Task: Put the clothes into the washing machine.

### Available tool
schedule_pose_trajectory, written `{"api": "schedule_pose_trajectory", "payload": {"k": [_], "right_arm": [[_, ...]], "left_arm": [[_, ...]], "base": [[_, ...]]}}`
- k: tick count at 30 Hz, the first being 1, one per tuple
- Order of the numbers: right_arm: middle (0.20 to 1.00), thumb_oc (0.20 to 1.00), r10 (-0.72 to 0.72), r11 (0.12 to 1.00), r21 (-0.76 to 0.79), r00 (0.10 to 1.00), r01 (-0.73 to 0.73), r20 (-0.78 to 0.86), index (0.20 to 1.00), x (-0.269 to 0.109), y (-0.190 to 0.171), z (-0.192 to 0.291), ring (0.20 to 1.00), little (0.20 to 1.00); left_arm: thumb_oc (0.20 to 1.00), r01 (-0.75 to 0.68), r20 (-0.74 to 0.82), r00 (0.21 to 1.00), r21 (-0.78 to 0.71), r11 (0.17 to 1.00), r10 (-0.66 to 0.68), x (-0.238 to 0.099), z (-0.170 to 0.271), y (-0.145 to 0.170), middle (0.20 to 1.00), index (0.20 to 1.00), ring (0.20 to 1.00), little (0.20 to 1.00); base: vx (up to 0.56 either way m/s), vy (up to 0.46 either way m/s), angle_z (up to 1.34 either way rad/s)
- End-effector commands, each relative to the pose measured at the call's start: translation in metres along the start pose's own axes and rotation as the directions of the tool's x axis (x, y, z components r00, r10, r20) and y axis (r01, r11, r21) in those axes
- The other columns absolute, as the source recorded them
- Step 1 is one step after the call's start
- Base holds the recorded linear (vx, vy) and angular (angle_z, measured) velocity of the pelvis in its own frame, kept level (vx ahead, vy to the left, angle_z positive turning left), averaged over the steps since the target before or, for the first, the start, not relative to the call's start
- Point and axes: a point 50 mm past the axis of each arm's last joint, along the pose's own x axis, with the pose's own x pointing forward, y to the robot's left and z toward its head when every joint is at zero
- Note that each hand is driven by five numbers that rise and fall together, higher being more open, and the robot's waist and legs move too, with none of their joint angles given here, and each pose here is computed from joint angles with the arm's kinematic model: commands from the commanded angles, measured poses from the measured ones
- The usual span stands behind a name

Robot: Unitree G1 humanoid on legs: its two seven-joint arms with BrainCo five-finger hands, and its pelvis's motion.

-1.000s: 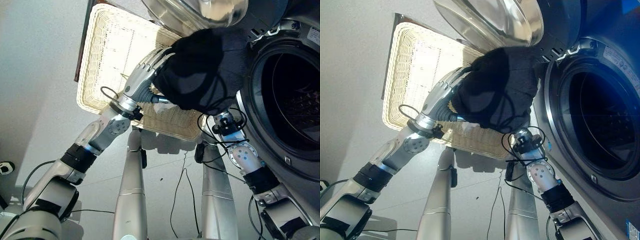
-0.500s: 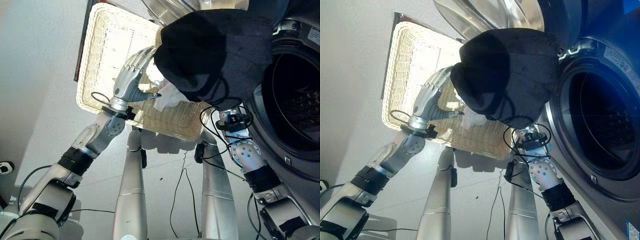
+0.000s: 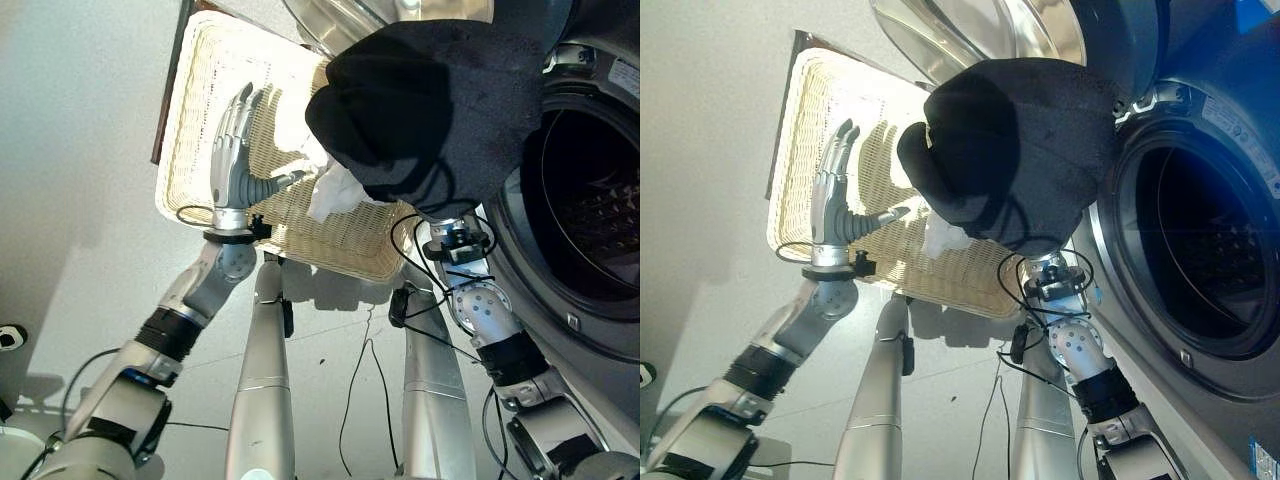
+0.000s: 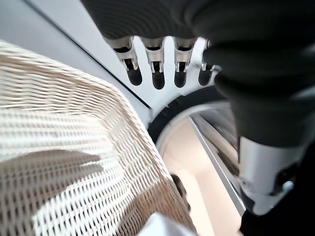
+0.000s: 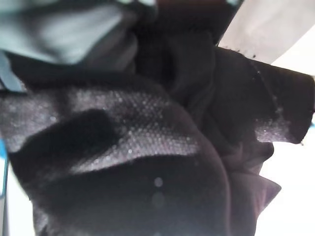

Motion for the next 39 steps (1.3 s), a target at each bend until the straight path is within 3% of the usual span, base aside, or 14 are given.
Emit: {"api": "schedule_pose_trajectory", "payload": {"k": [1, 4, 12, 20, 24, 26, 27, 30, 32, 33, 34, 36, 37, 39], "right_arm": [[0.2, 0.2, 0.157, 0.987, -0.03, 0.987, -0.156, 0.028, 0.2, 0.01, 0.021, 0.018, 0.2, 0.2], [0.2, 0.2, 0.142, 0.99, -0.024, 0.989, -0.142, 0.032, 0.2, 0.009, 0.017, 0.021, 0.2, 0.2], [0.2, 0.2, -0.127, 0.988, -0.076, 0.988, 0.134, 0.084, 0.2, -0.019, -0.037, 0.053, 0.2, 0.2], [0.2, 0.2, -0.395, 0.907, -0.034, 0.874, 0.42, 0.282, 0.2, -0.056, -0.077, 0.094, 0.2, 0.2], [0.2, 0.2, -0.506, 0.832, 0.028, 0.738, 0.553, 0.447, 0.2, -0.079, -0.088, 0.122, 0.2, 0.2], [0.2, 0.2, -0.578, 0.727, 0.084, 0.542, 0.681, 0.61, 0.2, -0.099, -0.09, 0.153, 0.2, 0.2], [0.2, 0.2, -0.581, 0.63, 0.124, 0.359, 0.767, 0.73, 0.2, -0.113, -0.083, 0.184, 0.2, 0.2], [0.2, 0.2, -0.498, 0.555, 0.148, 0.185, 0.819, 0.847, 0.2, -0.115, -0.064, 0.217, 0.2, 0.2], [0.2, 0.2, -0.415, 0.524, 0.14, 0.108, 0.84, 0.903, 0.2, -0.106, -0.045, 0.236, 0.2, 0.2], [0.2, 0.2, -0.398, 0.517, 0.13, 0.103, 0.846, 0.911, 0.2, -0.104, -0.042, 0.239, 0.2, 0.2], [0.2, 0.2, -0.313, 0.503, 0.096, 0.077, 0.859, 0.947, 0.2, -0.088, -0.017, 0.262, 0.2, 0.2], [0.2, 0.2, -0.309, 0.5, 0.092, 0.078, 0.861, 0.948, 0.2, -0.085, -0.015, 0.264, 0.2, 0.2], [1.0, 1.0, -0.281, 0.476, 0.092, 0.053, 0.875, 0.958, 1.0, -0.084, -0.004, 0.277, 1.0, 1.0], [1.0, 1.0, -0.274, 0.458, 0.072, 0.064, 0.886, 0.959, 1.0, -0.084, -0.001, 0.282, 1.0, 1.0]], "left_arm": [[1.0, -0.114, 0.088, 0.989, -0.035, 0.993, 0.117, 0.026, 0.008, 0.025, 1.0, 1.0, 1.0, 1.0], [1.0, -0.121, 0.076, 0.989, -0.037, 0.992, 0.124, 0.026, 0.005, 0.025, 1.0, 1.0, 1.0, 1.0], [1.0, -0.187, -0.047, 0.981, -0.008, 0.982, 0.187, 0.024, -0.021, 0.027, 1.0, 1.0, 1.0, 1.0], [1.0, -0.217, -0.133, 0.966, 0.038, 0.975, 0.221, 0.019, -0.042, 0.027, 1.0, 1.0, 1.0, 1.0], [1.0, -0.227, -0.155, 0.96, 0.048, 0.973, 0.232, 0.016, -0.049, 0.029, 1.0, 1.0, 1.0, 1.0], [1.0, -0.226, -0.169, 0.958, 0.058, 0.972, 0.233, 0.012, -0.054, 0.031, 1.0, 1.0, 1.0, 1.0], [1.0, -0.224, -0.171, 0.957, 0.069, 0.972, 0.233, 0.01, -0.057, 0.035, 1.0, 1.0, 1.0, 1.0], [1.0, -0.21, -0.163, 0.961, 0.091, 0.974, 0.222, 0.006, -0.058, 0.035, 1.0, 1.0, 1.0, 1.0], [1.0, -0.202, -0.154, 0.964, 0.109, 0.973, 0.218, 0.007, -0.058, 0.039, 1.0, 1.0, 1.0, 1.0], [1.0, -0.201, -0.153, 0.964, 0.112, 0.973, 0.217, 0.007, -0.058, 0.039, 1.0, 1.0, 1.0, 1.0], [1.0, -0.196, -0.145, 0.966, 0.132, 0.972, 0.215, 0.007, -0.059, 0.045, 1.0, 1.0, 1.0, 1.0], [1.0, -0.199, -0.142, 0.966, 0.132, 0.971, 0.217, 0.008, -0.059, 0.046, 1.0, 1.0, 1.0, 1.0], [1.0, -0.191, -0.133, 0.968, 0.147, 0.971, 0.211, 0.011, -0.06, 0.051, 1.0, 1.0, 1.0, 1.0], [1.0, -0.189, -0.129, 0.969, 0.154, 0.97, 0.209, 0.012, -0.061, 0.053, 1.0, 1.0, 1.0, 1.0]], "base": [[0.0, 0.0, 0.0], [0.0, 0.0, 0.0], [0.0, 0.013, -0.01], [0.0, 0.021, -0.01], [0.0, 0.014, -0.01], [0.01, 0.024, -0.05], [0.01, -0.002, -0.07], [0.0, -0.033, -0.07], [-0.01, -0.059, -0.07], [-0.02, -0.078, -0.09], [-0.02, -0.052, -0.07], [-0.02, -0.037, -0.09], [-0.01, -0.027, -0.08], [-0.01, -0.019, -0.06]]}}
